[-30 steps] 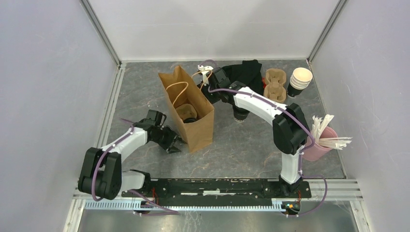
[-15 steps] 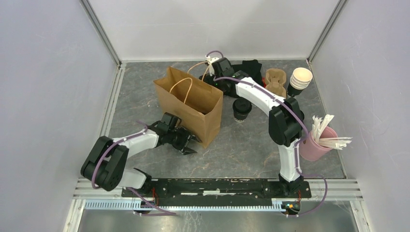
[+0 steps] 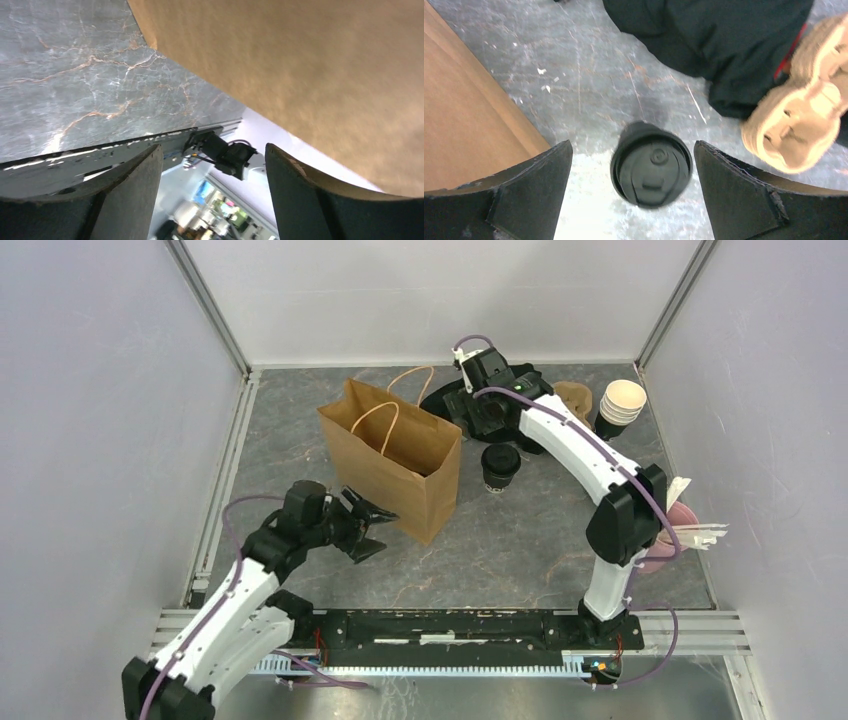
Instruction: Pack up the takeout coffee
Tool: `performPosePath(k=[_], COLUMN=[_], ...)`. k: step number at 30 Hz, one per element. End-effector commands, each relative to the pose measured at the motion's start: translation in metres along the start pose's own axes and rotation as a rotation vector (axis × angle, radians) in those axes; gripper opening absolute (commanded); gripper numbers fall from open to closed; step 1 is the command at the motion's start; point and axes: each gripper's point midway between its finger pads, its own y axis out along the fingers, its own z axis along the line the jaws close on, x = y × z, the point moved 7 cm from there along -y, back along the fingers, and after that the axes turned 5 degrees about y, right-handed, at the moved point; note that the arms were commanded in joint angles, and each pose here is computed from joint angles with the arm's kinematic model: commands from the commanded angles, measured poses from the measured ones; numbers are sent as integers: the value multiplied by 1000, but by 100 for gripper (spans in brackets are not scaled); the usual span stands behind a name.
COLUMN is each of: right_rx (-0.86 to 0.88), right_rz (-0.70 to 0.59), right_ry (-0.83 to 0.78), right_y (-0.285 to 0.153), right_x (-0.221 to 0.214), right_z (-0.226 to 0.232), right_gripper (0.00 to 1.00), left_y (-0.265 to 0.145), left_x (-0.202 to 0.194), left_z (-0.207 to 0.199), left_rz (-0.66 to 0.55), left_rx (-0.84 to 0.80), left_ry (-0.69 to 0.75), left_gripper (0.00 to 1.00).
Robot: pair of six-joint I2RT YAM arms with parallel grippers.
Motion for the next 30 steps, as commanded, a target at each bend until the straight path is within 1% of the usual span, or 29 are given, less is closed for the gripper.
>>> performPosePath(k=[1,5,6,7,8,9,10,12,15,17,19,24,27,30], right_rx=[-106,-106,-101,-91,-81,-66,-49,-10,58,74,95,124,72,36], right_rz=[101,122,131,123,129,127,122,111,86,79,74,70,79,67], right_ry=[-4,-28,-36,-37,-44,-45,-46,-40,-22,-9,0,-6,-19,-4], right_y=[-41,-67,-71,-80,-85,-92,-99,-109,-119,-125,-129,-130,-120,-111], right_x=[-24,-53,-63,-70,-78,-85,-89,-96,-106,-111,-115,-124,-130,-122], right_z=[-21,-32,-34,-37,-38,-39,-40,-40,-36,-36,-35,-34,-39,-41], right_gripper=[98,98,98,98,98,98,98,98,98,98,98,98,98,98], left_y=[-40,-85,-103,-109,-130,-138,-156,-171,-189,-191,-185,-168,-161,-159], left_x=[-4,2,4,9,13,21,24,37,49,58,68,88,99,105], left_z=[-15,-46,-64,-69,-90,-102,-117,-146,-182,-197,-208,-228,-237,-244], left_rz=[-94,-251,-312,-349,-420,-461,-520,-574,-637,-676,-700,-709,-727,-757], left_rx=[-15,0,-12,23,21,75,90,179,232,252,265,332,361,359], left_ry=[199,412,476,521,573,607,644,691,760,814,843,933,952,956], left_gripper=[81,84,85,85,86,86,86,87,90,93,96,98,99,99])
